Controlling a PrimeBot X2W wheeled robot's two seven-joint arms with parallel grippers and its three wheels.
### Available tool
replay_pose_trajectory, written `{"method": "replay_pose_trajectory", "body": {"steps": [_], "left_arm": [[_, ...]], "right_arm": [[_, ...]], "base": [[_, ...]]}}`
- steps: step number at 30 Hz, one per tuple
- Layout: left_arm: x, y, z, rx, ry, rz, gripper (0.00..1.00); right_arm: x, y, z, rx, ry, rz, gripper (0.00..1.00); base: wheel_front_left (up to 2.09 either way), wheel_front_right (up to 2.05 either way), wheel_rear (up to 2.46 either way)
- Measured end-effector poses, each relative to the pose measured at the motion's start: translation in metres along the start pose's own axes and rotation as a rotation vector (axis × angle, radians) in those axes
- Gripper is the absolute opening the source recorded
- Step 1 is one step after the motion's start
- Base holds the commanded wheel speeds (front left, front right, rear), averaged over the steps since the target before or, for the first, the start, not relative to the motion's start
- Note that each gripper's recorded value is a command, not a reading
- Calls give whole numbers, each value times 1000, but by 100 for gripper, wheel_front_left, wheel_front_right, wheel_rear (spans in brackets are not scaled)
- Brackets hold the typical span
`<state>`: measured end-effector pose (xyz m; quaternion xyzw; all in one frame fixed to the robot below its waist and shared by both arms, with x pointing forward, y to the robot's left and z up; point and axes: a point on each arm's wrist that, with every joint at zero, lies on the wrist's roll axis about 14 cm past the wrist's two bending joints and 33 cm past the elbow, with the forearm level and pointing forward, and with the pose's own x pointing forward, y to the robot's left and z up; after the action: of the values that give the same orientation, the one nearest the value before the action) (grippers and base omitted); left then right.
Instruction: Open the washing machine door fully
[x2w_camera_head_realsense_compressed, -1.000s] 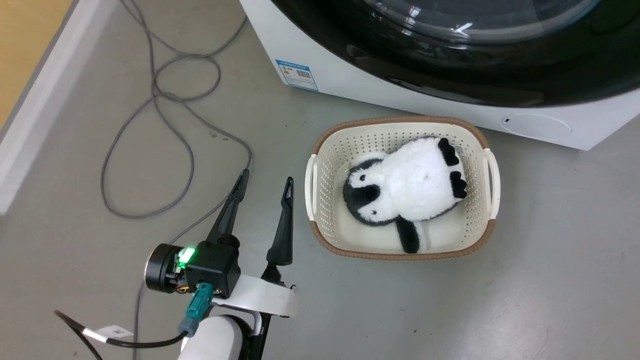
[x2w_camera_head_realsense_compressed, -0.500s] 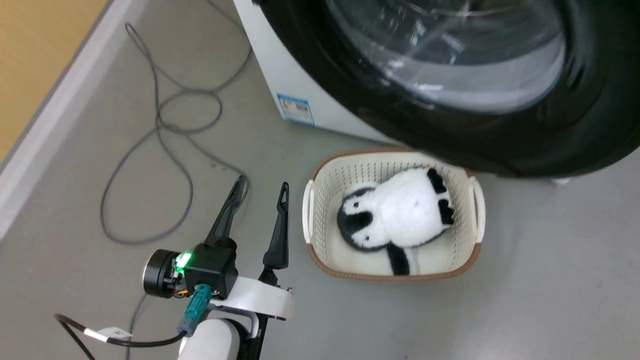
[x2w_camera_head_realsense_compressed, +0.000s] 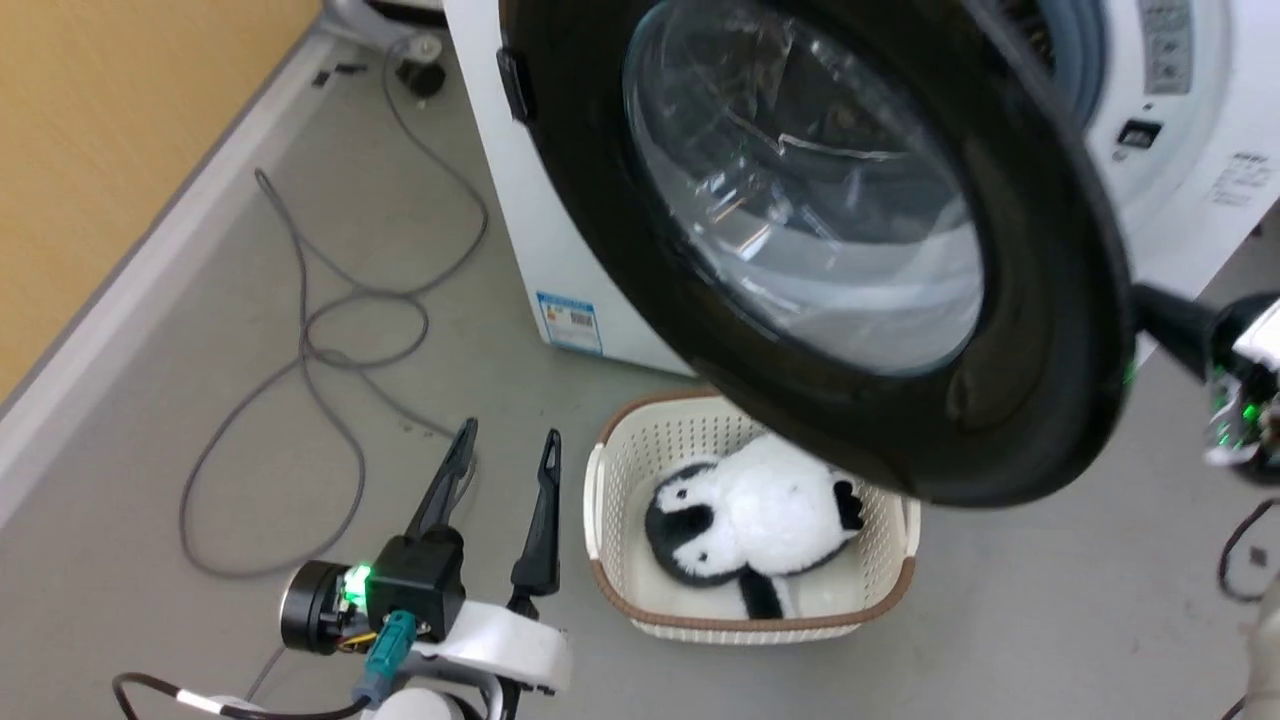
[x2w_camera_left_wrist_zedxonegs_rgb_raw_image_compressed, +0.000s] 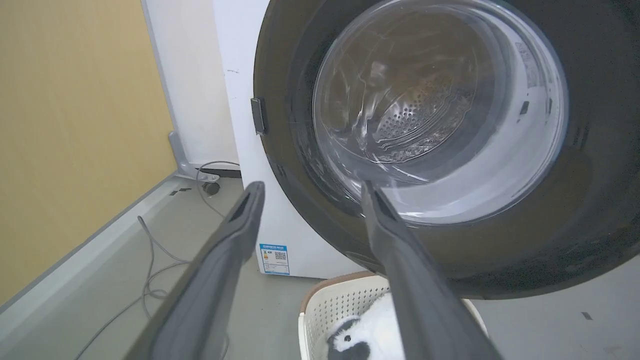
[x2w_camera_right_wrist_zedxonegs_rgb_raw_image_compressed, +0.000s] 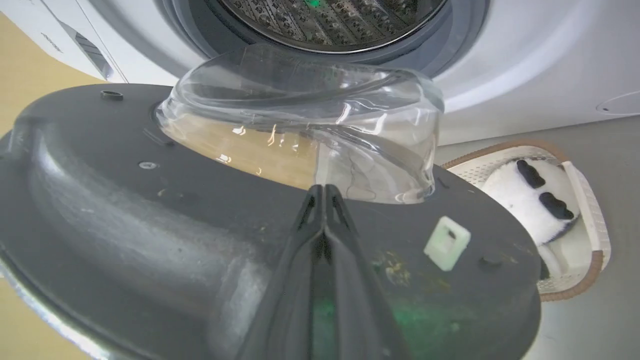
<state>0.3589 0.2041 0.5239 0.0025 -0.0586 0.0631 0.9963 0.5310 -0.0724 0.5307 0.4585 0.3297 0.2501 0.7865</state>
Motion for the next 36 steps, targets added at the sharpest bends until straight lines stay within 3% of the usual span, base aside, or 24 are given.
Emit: {"method": "replay_pose_trajectory", "body": {"steps": [12,25,36], "left_arm": [[-24,6,6,-9,-14,2,100],[-42,19,8,-4,-20,34,100],[-57,32,7,-3,-14,79,100]], "right_arm": [[-24,20,-60,16,99,106,0],[-8,45,-130,98,233,237,0],[0,72,-197,95,394,318,0]], "base": [[0,0,0],[0,0,0],[0,0,0]]}}
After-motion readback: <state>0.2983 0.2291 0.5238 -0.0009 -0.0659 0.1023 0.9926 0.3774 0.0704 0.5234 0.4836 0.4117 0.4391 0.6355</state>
